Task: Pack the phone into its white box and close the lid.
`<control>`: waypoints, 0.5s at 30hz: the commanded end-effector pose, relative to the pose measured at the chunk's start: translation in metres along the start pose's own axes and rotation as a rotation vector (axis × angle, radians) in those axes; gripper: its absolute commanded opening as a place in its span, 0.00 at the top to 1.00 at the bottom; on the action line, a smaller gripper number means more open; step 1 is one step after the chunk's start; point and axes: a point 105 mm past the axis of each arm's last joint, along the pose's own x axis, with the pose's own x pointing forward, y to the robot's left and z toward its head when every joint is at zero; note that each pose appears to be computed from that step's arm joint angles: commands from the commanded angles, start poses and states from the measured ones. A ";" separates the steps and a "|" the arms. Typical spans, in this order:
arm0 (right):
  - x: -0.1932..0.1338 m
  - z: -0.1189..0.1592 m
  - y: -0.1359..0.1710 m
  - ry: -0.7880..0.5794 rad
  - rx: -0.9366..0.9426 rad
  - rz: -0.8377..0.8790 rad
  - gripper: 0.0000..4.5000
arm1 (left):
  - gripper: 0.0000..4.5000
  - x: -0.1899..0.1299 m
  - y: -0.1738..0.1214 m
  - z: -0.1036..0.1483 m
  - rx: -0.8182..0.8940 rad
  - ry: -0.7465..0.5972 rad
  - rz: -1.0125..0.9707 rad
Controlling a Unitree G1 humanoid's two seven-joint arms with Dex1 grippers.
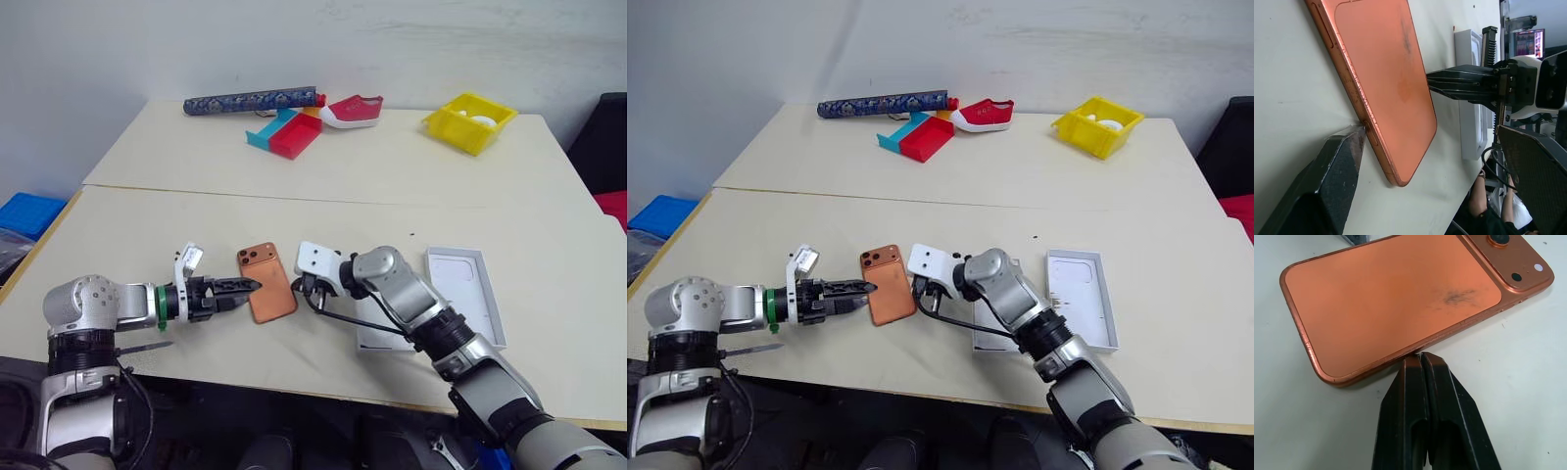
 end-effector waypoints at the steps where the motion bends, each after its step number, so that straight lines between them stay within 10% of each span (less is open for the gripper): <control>1: 0.012 0.021 0.020 -0.069 -0.041 0.087 1.00 | 0.00 0.028 -0.020 -0.016 -0.042 0.062 -0.172; 15: 0.011 0.024 0.019 -0.085 -0.011 0.098 1.00 | 0.00 0.016 -0.036 -0.005 -0.003 -0.021 -0.260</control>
